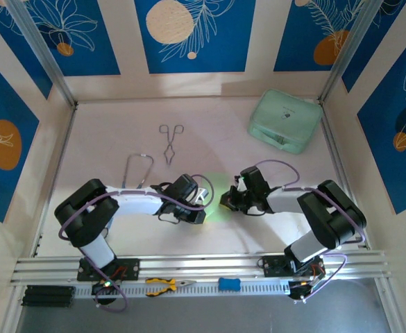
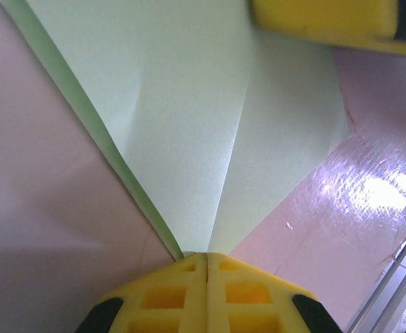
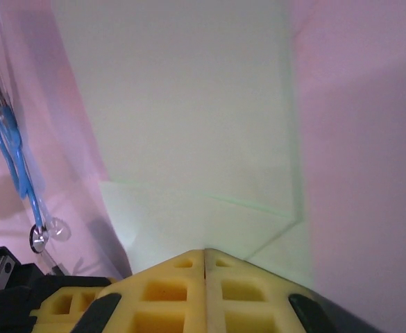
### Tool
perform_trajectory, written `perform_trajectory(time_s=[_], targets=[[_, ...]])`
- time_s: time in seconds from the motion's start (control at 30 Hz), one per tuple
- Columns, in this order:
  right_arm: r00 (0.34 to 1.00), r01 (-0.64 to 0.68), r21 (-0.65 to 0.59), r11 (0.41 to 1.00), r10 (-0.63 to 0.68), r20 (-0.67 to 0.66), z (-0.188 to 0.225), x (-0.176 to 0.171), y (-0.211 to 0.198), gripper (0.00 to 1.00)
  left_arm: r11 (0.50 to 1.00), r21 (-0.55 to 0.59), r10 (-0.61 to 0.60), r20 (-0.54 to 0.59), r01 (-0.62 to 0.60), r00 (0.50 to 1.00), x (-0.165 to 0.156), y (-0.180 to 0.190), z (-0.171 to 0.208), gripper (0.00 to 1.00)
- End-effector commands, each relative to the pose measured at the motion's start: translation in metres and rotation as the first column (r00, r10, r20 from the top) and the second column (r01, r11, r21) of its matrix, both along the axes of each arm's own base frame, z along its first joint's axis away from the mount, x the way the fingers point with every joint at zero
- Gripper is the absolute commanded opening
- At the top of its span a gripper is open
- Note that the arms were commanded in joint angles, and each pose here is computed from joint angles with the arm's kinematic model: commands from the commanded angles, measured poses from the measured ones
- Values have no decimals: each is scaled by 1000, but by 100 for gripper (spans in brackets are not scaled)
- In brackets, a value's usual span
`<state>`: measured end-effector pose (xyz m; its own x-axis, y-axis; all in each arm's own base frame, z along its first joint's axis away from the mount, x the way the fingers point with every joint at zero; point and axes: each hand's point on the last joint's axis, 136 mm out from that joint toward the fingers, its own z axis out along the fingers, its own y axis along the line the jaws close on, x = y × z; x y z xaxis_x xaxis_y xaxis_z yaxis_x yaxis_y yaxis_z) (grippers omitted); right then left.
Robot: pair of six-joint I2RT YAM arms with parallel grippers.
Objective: Fold a paper plane with a square sheet of paper (pick it up from the middle)
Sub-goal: Fold the triangle a second time at the center of the table.
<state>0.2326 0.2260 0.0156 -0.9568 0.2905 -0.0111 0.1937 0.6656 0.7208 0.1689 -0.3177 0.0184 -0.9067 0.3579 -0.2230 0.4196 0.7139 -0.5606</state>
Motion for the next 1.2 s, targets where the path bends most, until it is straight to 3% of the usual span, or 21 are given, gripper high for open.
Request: perform_trajectory(time_s=[0.0, 0.17, 0.43, 0.73, 1.17], targets=[[1000, 17, -42, 999, -17, 4, 1, -5, -17, 2, 998, 56, -3, -50, 6, 999, -12, 14, -11, 2], [998, 31, -34, 999, -29, 55, 23, -10, -24, 7, 1000, -23, -1, -6, 1, 1000, -5, 2, 19, 7], [1000, 24, -40, 999, -23, 18, 34, -45, -27, 21, 996, -84, -10, 106, 19, 994, 33, -18, 66, 12], [998, 19, -77, 997, -23, -55, 22, -67, -18, 33, 1000, 10, -19, 101, 18, 995, 68, -25, 33, 10], [995, 52, -122, 991, -62, -82, 14, -66, -18, 36, 998, 59, -3, -15, 4, 1000, 45, -7, -20, 6]])
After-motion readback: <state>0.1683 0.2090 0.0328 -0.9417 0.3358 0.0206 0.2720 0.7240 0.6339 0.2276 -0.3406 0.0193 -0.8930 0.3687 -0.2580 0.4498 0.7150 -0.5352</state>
